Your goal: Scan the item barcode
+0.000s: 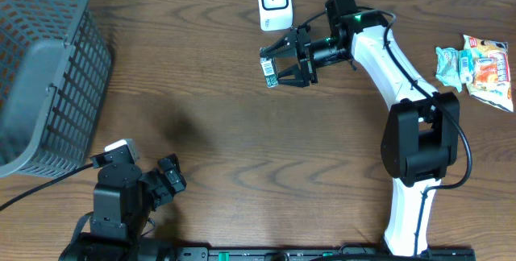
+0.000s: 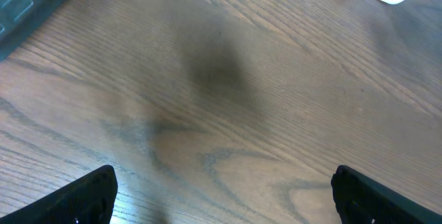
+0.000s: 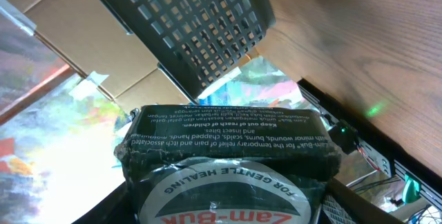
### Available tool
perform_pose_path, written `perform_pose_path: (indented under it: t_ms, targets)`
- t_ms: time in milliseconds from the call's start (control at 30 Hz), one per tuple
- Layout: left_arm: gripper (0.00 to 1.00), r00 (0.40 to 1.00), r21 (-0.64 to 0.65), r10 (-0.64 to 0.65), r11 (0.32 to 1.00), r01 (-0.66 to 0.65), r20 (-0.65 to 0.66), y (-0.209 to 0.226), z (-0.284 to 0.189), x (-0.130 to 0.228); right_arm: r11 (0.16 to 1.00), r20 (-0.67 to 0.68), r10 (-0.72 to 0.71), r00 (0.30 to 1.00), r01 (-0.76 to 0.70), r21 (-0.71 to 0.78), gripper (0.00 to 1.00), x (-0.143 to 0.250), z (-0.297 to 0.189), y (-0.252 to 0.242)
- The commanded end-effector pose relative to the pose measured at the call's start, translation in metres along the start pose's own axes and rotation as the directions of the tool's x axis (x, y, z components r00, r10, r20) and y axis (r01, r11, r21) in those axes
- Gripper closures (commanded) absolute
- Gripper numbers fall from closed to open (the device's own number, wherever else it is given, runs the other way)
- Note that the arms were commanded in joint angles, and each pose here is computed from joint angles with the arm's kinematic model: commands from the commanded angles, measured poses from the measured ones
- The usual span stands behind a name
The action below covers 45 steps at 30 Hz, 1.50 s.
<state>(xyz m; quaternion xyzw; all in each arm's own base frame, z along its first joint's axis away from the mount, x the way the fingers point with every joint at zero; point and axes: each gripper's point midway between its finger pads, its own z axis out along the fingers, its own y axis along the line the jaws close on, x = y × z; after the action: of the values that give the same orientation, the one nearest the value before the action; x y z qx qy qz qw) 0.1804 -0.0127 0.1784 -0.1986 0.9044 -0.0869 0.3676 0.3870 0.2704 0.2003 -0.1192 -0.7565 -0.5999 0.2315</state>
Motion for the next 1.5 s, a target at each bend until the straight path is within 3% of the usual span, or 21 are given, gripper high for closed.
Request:
perform_pose_path:
  t_ms: [0, 633, 800, 900, 967, 1067, 1167, 1333, 1467]
  targets:
    - [0.02, 1.0, -0.001, 0.0, 1.0, 0.0, 0.006, 0.001, -0.001, -0.001, 0.998, -0.021, -0.053, 0.998, 0.052, -0.039, 0.41, 0.009, -0.003, 0.012]
    - [0.02, 1.0, -0.001, 0.0, 1.0, 0.0, 0.006, 0.001, -0.001, -0.001, 0.998, 0.005, -0.061, 0.998, 0.061, 0.011, 0.4, 0.005, 0.002, 0.004]
    - [0.02, 1.0, -0.001, 0.0, 1.0, 0.0, 0.006, 0.001, -0.001, -0.001, 0.992, 0.083, -0.066, 0.994, 0.057, 0.111, 0.4, -0.01, 0.0, -0.012]
    - [0.02, 1.0, -0.001, 0.0, 1.0, 0.0, 0.006, 0.001, -0.001, -0.001, 0.965, 0.184, -0.132, 0.974, 0.084, 0.25, 0.4, -0.032, -0.004, -0.031]
    - [0.02, 1.0, -0.001, 0.0, 1.0, 0.0, 0.006, 0.001, -0.001, -0.001, 0.883, 0.292, -0.26, 0.92, 0.104, 0.458, 0.45, -0.061, -0.017, -0.057]
    - [0.02, 1.0, -0.001, 0.0, 1.0, 0.0, 0.006, 0.001, -0.001, -0.001, 0.605, 0.461, -0.43, 0.776, -0.132, 0.785, 0.47, -0.098, -0.069, -0.105]
    - [0.02, 1.0, -0.001, 0.0, 1.0, 0.0, 0.006, 0.001, -0.001, -0.001, 0.401, 0.471, -0.574, 0.67, -0.271, 0.875, 0.45, -0.107, -0.094, -0.111]
    - [0.02, 1.0, -0.001, 0.0, 1.0, 0.0, 0.006, 0.001, -0.001, -0.001, 0.265, 0.375, -0.772, 0.514, -0.275, 0.924, 0.44, -0.125, -0.082, -0.081]
    - [0.02, 1.0, -0.001, 0.0, 1.0, 0.0, 0.006, 0.001, -0.001, -0.001, 0.217, 0.309, -0.883, 0.354, -0.276, 0.936, 0.43, -0.142, -0.072, -0.047]
